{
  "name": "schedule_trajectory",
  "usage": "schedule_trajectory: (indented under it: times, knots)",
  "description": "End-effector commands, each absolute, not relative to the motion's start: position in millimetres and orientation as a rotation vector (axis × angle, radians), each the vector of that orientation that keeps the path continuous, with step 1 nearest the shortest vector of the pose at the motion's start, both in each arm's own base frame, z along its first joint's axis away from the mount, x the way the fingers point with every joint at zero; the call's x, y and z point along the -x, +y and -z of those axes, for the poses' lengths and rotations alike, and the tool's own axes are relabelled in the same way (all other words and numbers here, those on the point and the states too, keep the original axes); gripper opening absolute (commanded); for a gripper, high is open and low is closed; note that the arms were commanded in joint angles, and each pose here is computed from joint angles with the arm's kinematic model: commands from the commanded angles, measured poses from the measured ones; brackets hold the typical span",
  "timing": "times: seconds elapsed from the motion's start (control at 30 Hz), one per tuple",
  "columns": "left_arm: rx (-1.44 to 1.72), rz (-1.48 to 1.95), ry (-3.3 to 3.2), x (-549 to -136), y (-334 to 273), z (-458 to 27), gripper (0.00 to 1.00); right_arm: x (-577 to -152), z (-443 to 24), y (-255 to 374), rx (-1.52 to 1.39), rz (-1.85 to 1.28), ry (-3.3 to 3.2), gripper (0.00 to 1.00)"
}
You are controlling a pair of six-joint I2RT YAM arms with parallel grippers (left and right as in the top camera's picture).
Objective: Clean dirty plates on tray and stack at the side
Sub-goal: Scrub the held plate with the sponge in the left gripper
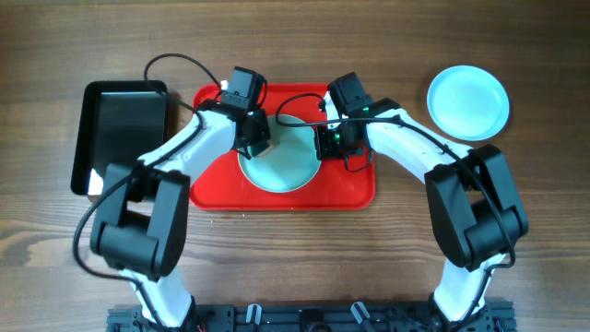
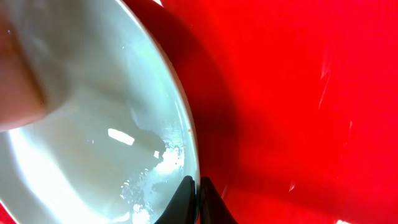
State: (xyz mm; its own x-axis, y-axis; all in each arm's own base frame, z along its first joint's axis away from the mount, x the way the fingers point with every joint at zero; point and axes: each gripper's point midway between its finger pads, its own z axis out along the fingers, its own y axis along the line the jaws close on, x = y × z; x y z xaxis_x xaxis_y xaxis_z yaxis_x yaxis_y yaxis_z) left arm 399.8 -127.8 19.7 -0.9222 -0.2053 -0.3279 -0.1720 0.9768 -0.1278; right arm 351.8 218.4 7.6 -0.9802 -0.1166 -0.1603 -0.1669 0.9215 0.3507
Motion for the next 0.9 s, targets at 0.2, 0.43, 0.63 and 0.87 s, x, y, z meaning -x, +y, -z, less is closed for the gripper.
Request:
schedule_trajectory:
  times: [0.2,0.43,0.63,0.87]
  knots:
    - [0.402,0.022,2.722,-395.1,-89.4,-50.0,0.04,-343.5,13.1,194.8,0.150,-0.412,3.020,0.04]
    - [0.274,0.518,2.800,-381.9,-158.2,-59.0,0.04,-343.5,13.1,194.9,0.150,-0.412,3.019,0.04]
    - [0.149,0.687,2.752,-377.4,-180.7,-86.8,0.04,-343.0,13.2,194.6,0.152,-0.411,3.022,0.04]
    - [0.129,0.659,2.932,-346.5,-194.1,-38.7,0.04,-343.2,13.2,194.8,0.148,-0.412,3.021,0.04]
